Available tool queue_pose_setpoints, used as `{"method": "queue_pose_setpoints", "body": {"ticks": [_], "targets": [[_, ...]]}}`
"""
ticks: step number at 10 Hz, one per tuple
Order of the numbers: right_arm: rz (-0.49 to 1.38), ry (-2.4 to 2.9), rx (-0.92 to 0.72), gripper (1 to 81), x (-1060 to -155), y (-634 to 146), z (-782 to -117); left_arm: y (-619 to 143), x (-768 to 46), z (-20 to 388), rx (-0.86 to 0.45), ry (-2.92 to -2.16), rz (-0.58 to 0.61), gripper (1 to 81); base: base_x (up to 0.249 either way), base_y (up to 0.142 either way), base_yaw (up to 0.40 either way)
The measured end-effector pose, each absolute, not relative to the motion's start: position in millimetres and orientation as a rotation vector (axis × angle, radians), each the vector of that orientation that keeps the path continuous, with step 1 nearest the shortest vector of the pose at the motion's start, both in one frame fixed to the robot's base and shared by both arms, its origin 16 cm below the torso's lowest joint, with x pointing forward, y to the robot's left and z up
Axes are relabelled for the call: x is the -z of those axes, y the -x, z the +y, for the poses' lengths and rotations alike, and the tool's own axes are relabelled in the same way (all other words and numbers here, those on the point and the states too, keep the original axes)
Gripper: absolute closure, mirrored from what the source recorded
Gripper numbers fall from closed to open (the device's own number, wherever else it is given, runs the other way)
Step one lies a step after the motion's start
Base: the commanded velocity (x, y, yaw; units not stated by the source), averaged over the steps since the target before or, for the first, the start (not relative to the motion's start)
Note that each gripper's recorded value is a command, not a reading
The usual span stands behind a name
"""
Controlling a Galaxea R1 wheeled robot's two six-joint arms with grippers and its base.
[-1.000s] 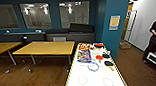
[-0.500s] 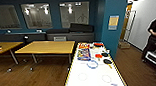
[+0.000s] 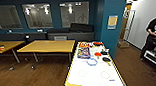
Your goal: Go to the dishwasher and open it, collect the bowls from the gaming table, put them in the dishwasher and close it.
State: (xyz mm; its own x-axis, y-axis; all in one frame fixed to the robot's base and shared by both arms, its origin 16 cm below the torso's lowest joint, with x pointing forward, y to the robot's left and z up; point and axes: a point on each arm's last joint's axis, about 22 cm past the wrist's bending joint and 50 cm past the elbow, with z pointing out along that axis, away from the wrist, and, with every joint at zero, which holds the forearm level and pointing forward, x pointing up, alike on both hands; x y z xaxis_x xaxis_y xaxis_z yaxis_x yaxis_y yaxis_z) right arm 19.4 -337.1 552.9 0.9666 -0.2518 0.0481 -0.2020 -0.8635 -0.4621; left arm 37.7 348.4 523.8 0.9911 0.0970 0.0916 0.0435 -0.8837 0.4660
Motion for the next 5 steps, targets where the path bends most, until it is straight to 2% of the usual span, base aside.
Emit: {"method": "queue_pose_setpoints", "body": {"ticks": [2,5], "targets": [[0.315,2.647,0.141,81.1,-549.4,-16.9,-333.3,-33.5,-520.5,335.5,-0.155,-2.633,0.102,81.1,-0.148,0.0,0.0],[0.313,2.66,0.133,81.1,-546.2,-13.3,-338.1,-23.3,-510.7,345.9,-0.142,-2.668,0.104,81.1,-0.148,0.0,0.0]]}}
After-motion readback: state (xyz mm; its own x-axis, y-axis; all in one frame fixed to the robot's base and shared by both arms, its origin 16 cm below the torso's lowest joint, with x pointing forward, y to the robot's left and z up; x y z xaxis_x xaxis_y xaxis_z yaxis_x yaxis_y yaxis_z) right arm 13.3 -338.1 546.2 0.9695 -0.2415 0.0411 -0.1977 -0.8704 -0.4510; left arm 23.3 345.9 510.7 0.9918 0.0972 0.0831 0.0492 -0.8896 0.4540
